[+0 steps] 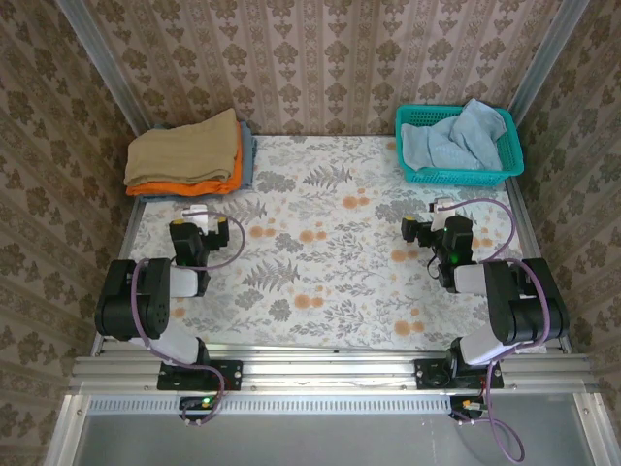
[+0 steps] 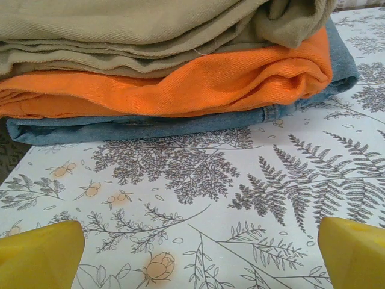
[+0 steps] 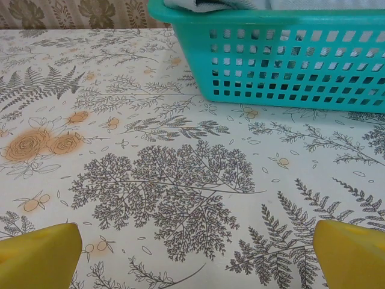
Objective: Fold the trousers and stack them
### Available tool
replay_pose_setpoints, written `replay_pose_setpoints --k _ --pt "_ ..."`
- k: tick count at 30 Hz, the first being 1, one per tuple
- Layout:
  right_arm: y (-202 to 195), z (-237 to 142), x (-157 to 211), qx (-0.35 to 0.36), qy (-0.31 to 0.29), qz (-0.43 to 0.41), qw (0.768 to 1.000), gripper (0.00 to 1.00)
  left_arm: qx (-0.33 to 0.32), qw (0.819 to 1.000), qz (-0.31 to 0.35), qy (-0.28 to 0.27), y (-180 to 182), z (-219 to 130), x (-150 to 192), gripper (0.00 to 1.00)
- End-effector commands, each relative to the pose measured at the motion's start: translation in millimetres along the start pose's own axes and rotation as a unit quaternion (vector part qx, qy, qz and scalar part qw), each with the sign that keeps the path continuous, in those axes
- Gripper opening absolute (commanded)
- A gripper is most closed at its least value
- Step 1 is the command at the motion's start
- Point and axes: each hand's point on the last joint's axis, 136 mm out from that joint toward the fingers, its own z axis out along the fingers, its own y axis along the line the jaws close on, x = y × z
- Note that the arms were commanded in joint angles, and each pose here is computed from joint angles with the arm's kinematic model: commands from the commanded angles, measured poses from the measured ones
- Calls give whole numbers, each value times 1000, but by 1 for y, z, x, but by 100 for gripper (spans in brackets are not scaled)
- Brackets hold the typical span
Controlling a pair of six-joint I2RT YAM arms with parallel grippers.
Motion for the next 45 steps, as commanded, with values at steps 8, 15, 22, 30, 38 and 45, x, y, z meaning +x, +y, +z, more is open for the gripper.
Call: replay_pose_setpoints --k 8,15,22,30,38,45 --pt "1 2 -8 -5 -9 -6 1000 100 17 1000 10 -13 -7 1 -11 100" --pt "1 2 -8 -5 -9 -6 1000 100 17 1000 10 -12 -7 1 -10 100" --pt "1 2 -8 -5 -9 -6 1000 100 18 1000 10 -12 -8 1 -10 100" --pt "1 2 -8 -5 -10 -5 1000 100 20 1000 8 -12 -8 2 -11 100" --pt "-10 2 -8 21 -10 10 1000 100 24 1000 6 -9 -8 2 -10 100" --pt "-12 3 -12 37 -1 6 999 100 15 1000 8 -16 -4 -6 -28 100"
